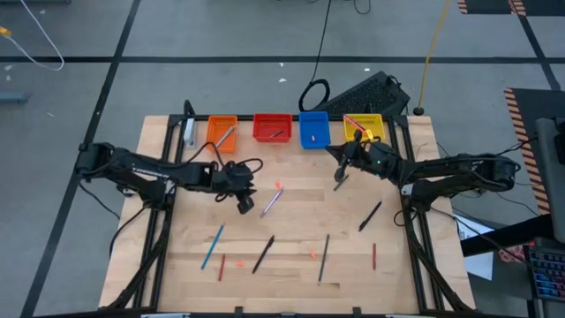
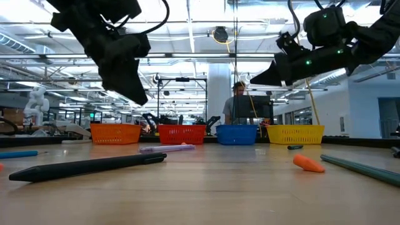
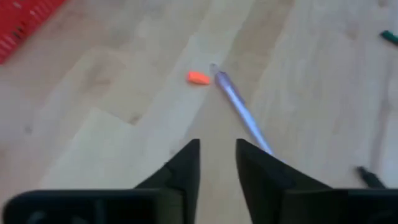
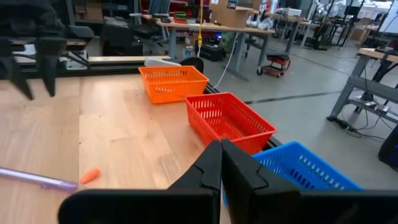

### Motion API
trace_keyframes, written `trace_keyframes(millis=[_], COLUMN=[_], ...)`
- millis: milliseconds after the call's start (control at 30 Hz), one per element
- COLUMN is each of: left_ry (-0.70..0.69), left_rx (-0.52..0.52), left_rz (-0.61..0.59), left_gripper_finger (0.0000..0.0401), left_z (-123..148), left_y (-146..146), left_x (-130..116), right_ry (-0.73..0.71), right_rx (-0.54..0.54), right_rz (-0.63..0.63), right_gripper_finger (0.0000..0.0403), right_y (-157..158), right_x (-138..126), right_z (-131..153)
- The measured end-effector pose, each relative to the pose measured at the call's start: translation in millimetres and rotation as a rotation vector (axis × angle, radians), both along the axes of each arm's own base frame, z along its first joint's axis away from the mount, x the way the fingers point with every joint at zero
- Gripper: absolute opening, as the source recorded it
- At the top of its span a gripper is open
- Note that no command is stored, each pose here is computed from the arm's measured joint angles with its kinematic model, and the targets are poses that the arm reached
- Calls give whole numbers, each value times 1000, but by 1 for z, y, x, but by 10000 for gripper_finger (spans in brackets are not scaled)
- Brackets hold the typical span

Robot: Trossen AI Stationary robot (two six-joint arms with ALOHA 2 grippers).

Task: Sort crayons/erasers/pens/pencils in bins
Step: Put the purple pen into the orange basket

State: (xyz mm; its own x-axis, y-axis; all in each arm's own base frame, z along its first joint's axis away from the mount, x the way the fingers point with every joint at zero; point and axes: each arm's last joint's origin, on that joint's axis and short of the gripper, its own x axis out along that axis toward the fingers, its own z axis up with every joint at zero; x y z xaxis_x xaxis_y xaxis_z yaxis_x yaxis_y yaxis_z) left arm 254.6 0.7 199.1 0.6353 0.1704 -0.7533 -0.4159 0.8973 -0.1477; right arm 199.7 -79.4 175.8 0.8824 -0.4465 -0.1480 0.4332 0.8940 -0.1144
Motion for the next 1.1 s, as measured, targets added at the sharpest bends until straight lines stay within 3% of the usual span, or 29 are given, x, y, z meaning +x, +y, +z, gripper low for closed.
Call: trace_keyframes(millis=[233, 467, 767, 1000, 1100], left_ry=[-69, -16, 50, 160, 139], left_rx=[-48, -60, -75, -34, -36], left_rz=[1, 24, 50, 104, 108], left_gripper_finger=[180, 207, 219, 200, 192], left_z=[-6, -28, -50, -67, -67], left_y=[-14, -16, -20, -19, -19], left_x=[13, 29, 57, 68, 74], right_ry=[0, -7, 9, 9, 9], right_rx=[-7, -12, -14, -14, -15], right_rz=[1, 1, 2, 2, 3], right_gripper_finger=[1, 0, 0, 0, 0], right_y=[0, 0, 0, 0, 0], right_x=[0, 0, 0, 0, 0], right_z=[0, 1, 0, 0, 0])
